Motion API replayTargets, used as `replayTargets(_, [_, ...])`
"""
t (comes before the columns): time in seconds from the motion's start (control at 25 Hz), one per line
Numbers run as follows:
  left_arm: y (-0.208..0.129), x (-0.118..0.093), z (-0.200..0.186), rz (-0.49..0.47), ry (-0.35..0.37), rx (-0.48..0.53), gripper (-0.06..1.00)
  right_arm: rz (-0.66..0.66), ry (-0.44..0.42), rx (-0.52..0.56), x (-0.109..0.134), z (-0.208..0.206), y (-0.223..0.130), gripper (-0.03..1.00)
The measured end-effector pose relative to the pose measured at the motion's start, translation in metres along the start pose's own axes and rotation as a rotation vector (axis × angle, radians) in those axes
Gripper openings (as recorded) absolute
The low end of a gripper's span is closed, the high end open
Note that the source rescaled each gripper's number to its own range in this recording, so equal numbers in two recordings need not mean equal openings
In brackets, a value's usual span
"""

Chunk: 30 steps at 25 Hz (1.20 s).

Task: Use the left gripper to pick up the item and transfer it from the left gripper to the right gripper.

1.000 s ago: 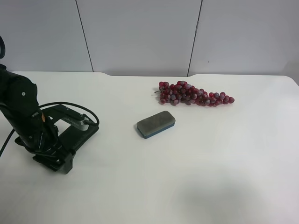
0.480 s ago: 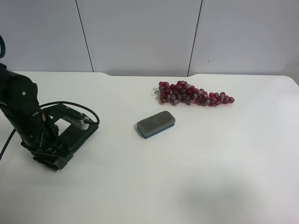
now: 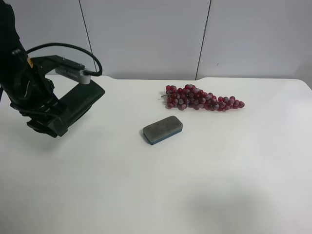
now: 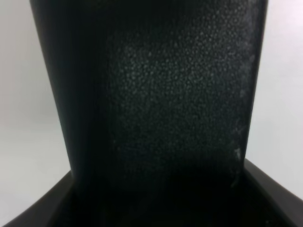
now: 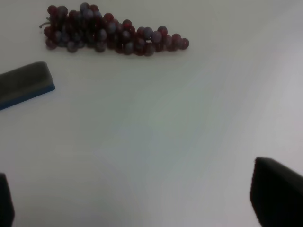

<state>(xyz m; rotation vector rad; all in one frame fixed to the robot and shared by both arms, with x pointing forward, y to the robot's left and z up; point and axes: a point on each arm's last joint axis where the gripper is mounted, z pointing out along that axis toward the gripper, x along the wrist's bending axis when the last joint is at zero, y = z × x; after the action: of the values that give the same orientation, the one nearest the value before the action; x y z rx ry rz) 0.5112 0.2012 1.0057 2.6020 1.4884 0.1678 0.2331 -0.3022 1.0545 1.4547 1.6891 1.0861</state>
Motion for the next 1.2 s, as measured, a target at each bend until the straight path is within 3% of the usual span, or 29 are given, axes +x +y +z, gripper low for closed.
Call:
replayTargets(0.16, [0.006,-0.025,-0.021,0.148,-0.014,-0.035,0.1,0.0,0.0,0.0,0.0,0.0,0.0,1.0])
replayTargets(0.48, [0.002,-0.099,-0.028,0.496,-0.067,-0.043,0.08,0.0,0.0,0.0,0.0,0.0,0.0,1.0])
replayTargets(0.64, [-0.004,-0.131,-0.03,0.613,-0.088,-0.058,0.08,0.0,0.0,0.0,0.0,0.0,0.0,1.0])
replayTargets(1.0, [-0.013,-0.169,-0.034,0.76,-0.117,-0.116,0.07,0.001,0.001,0.0,0.0,0.0,0.0,1.0])
replayTargets(1.2, [-0.011,-0.175,-0.035,0.785,-0.121,-0.16,0.06,0.081,0.107,0.025,0.01,0.001,0.005,1.0])
